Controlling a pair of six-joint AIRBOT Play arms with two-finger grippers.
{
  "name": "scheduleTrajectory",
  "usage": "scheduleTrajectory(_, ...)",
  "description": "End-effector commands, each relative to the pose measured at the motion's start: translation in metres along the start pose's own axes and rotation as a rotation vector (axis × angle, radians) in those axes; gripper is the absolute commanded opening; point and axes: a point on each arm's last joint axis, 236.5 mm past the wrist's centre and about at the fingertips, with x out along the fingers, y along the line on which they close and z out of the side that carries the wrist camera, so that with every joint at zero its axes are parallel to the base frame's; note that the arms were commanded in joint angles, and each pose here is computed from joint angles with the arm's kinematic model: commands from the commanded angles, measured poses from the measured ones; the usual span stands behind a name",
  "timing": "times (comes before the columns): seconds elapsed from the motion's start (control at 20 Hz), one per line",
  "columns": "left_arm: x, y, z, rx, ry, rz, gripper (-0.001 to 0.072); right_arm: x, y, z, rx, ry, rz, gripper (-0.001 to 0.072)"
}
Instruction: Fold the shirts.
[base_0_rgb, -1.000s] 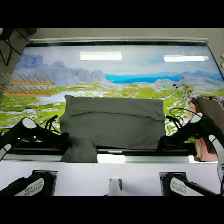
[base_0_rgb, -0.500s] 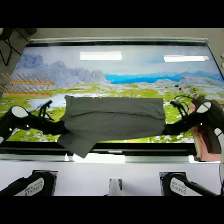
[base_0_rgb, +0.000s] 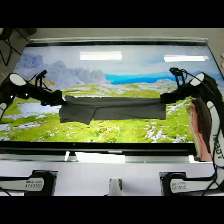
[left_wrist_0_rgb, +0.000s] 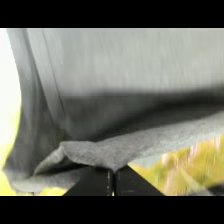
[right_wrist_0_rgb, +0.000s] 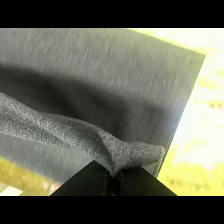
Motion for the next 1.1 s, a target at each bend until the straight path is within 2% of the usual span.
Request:
scheduleTrajectory(0.0,0.027,0.006,0.038,-0.058,-0.001,-0.032,0.0035,0.03,-0.011,0.012,0.042,0.026,0.002,0.0022)
scheduleTrajectory(0.15,0.058,0.006,0.038,-0.096,0.054,-0.077,0.0045,0.046,-0.011,0.0,0.054,0.078,0.024,0.0025)
scheduleTrajectory(0.2,0.065,0.006,0.033,-0.097,0.08,-0.079,0.0172,0.05,-0.01,-0.001,0.06,0.084,0.034,0.007)
scheduleTrajectory(0.25,0.069,0.005,0.029,-0.096,0.1,-0.082,0.0447,0.051,-0.007,0.0,0.067,0.078,0.047,0.0265)
scheduleTrajectory(0.3,0.067,0.004,0.028,-0.093,0.105,-0.083,0.0617,0.047,-0.003,0.004,0.042,0.062,0.068,0.0519)
scheduleTrajectory(0.35,0.06,0.003,0.031,-0.089,0.099,-0.086,0.0616,0.038,-0.003,0.006,-0.004,0.056,0.078,0.0649)
scheduleTrajectory(0.4,0.047,0.002,0.037,-0.082,0.082,-0.09,0.0611,0.027,-0.008,0.005,-0.03,0.061,0.072,0.0675)
scheduleTrajectory(0.45,0.032,0.001,0.044,-0.073,0.054,-0.092,0.0599,0.016,-0.021,0.001,-0.02,0.069,0.055,0.0682)
scheduleTrajectory(0.55,-0.002,-0.008,0.061,-0.043,-0.037,-0.091,0.0599,0.004,-0.052,-0.015,0.118,0.071,0.058,0.0681)
scheduleTrajectory(0.7,-0.039,-0.034,0.071,0.024,-0.134,-0.094,0.0599,0.017,-0.045,-0.043,0.263,0.128,0.23,0.0682)
scheduleTrajectory(0.8,-0.049,-0.055,0.068,0.074,-0.155,-0.101,0.0599,0.035,-0.027,-0.058,0.264,0.196,0.303,0.069)
scheduleTrajectory(0.95,-0.045,-0.085,0.059,0.137,-0.141,-0.117,0.0598,0.06,-0.003,-0.06,0.227,0.246,0.322,0.0687)
scheduleTrajectory(1.0,-0.039,-0.095,0.055,0.157,-0.132,-0.123,0.0598,0.066,0.003,-0.056,0.216,0.243,0.314,0.066)
scheduleTrajectory(1.05,-0.033,-0.107,0.053,0.178,-0.127,-0.129,0.0598,0.07,0.01,-0.05,0.198,0.232,0.307,0.0538)
